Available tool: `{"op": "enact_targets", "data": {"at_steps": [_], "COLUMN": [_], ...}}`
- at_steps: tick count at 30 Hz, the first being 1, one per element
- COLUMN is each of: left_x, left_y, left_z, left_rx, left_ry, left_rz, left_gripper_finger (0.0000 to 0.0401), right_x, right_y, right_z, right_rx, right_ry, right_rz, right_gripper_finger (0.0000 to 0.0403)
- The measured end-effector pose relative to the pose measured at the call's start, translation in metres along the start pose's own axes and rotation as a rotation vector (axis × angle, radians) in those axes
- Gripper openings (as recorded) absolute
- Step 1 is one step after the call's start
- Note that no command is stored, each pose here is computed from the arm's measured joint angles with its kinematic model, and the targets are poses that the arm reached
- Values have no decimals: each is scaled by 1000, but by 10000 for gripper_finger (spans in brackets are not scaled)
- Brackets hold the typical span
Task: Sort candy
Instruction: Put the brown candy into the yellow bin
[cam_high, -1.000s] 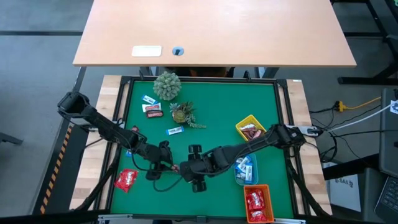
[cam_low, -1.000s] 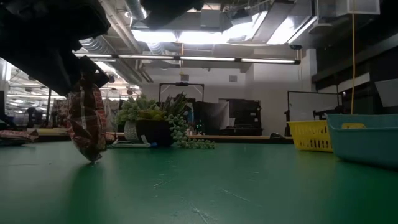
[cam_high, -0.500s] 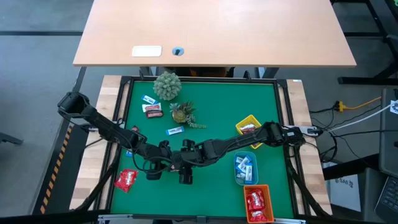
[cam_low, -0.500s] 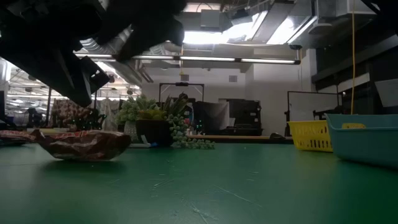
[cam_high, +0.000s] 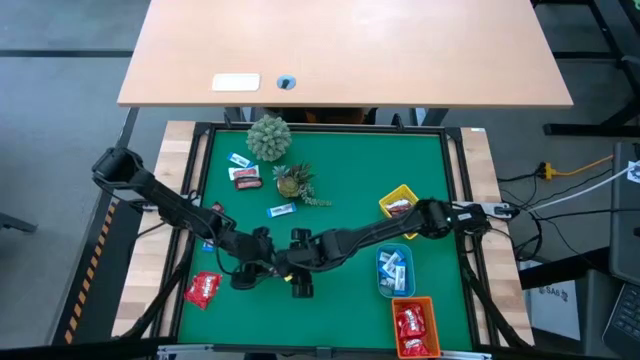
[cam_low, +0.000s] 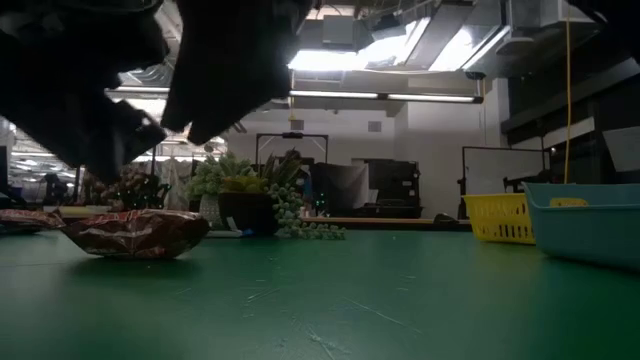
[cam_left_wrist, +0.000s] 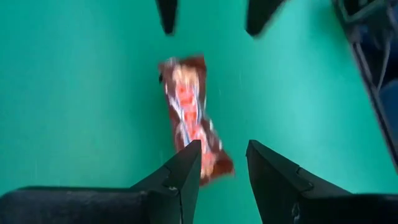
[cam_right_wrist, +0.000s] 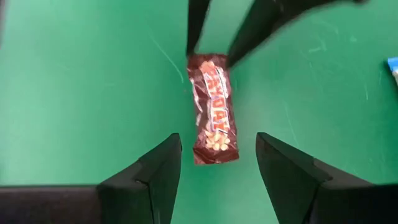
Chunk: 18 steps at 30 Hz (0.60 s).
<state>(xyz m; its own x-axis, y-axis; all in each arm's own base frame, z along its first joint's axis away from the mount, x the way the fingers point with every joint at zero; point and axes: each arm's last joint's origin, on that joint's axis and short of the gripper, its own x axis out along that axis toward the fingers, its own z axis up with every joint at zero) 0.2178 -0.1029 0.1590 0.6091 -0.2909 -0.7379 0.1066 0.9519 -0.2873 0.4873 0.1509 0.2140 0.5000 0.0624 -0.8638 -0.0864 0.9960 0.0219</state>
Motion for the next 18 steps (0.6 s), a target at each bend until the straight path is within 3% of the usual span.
{"op": "enact_targets", "data": {"at_steps": [12,18], "left_x": [-32,-44], "left_y": [9,13], "left_z": [-18,-13], "left_rx": [-38,-55], "left_ry": [201,148], "left_rz": [58,70], "left_gripper_finger": [119,119], "right_x": [26,40], "right_y": [-6,-12], "right_z": [-5,-8], "right_rx": [-16,-7], "right_ry": [25,42], "right_rz": [-7,-13], "right_gripper_finger": [207,207]}}
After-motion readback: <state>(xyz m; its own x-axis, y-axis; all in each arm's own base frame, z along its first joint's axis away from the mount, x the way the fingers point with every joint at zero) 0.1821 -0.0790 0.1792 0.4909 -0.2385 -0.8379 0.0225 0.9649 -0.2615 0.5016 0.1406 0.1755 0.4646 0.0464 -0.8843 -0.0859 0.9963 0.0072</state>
